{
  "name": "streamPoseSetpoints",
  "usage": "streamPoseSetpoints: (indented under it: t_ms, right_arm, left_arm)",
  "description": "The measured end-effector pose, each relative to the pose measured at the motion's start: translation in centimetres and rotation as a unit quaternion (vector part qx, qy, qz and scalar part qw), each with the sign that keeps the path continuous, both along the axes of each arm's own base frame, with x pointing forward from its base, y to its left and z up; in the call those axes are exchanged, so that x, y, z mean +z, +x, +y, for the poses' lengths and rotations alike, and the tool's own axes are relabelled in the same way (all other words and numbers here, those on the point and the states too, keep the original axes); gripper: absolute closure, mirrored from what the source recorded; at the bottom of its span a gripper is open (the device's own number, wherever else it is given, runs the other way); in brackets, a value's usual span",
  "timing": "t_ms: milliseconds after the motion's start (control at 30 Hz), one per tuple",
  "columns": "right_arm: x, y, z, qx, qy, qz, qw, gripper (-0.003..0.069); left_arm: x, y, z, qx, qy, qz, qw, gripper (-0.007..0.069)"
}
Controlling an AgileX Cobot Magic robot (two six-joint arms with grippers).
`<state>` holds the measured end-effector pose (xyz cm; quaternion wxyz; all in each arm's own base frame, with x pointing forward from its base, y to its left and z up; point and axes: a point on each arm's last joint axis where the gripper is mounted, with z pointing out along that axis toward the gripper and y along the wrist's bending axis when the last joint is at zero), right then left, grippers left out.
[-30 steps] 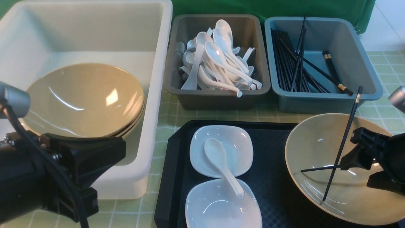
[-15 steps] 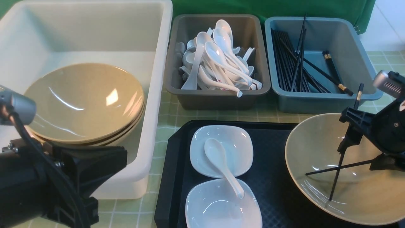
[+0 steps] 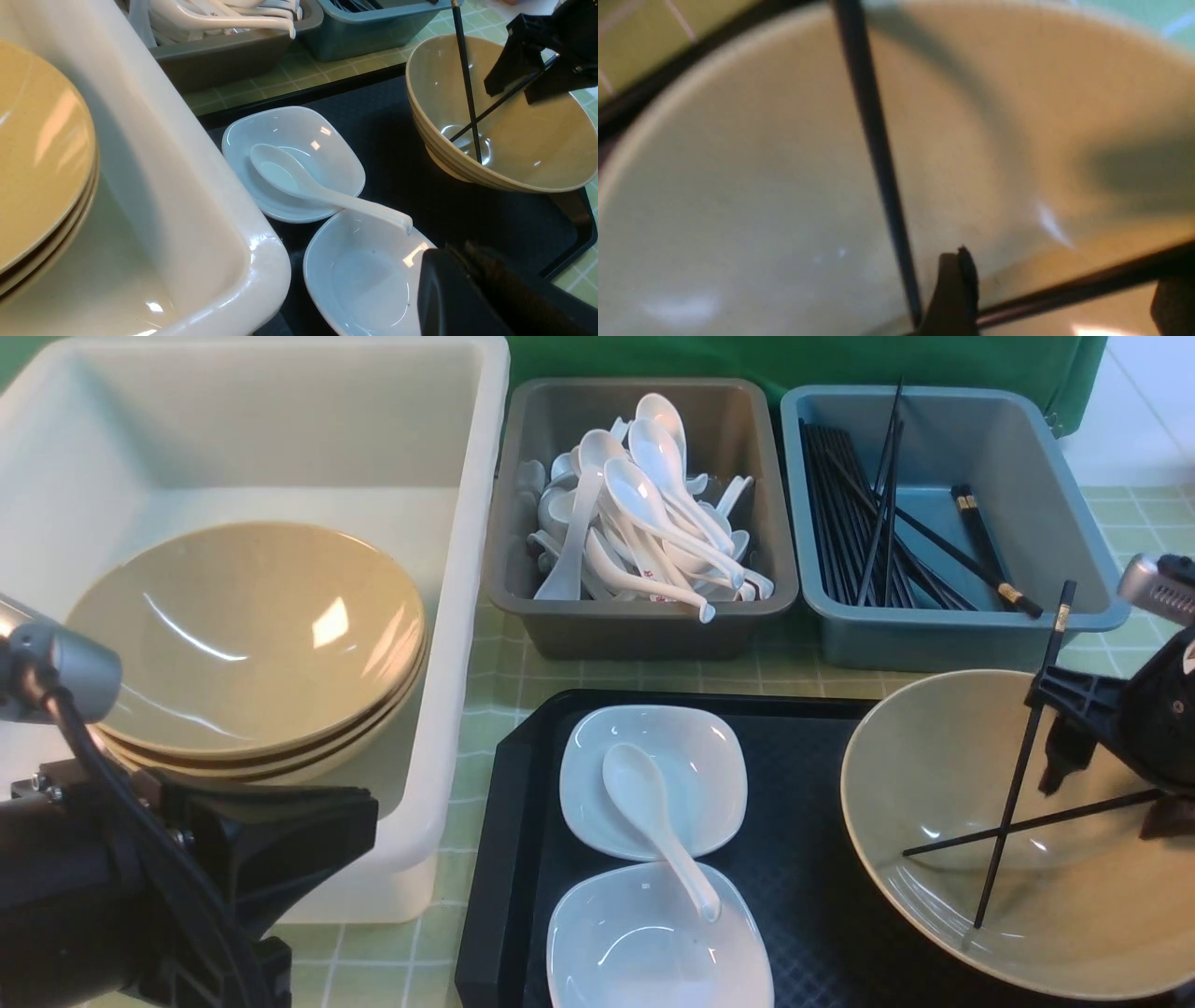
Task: On green table put chopsticks spoon bowls plates into blue grey white boxes.
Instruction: 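Move the grippers toward the tableware on the black tray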
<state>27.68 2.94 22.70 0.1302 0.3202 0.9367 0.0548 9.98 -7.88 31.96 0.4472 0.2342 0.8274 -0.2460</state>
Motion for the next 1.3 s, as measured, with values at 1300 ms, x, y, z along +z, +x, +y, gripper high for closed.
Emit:
streamPoseSetpoints:
  t_ms: [1300]
  right_arm:
    - [-0.8,3.2,3.1,0.166,-0.058,-0.005,0.984,0.0129]
  left_arm:
    - [-0.1,-0.1,0.0,-0.006,0.007,0.000,1.000,0.0626]
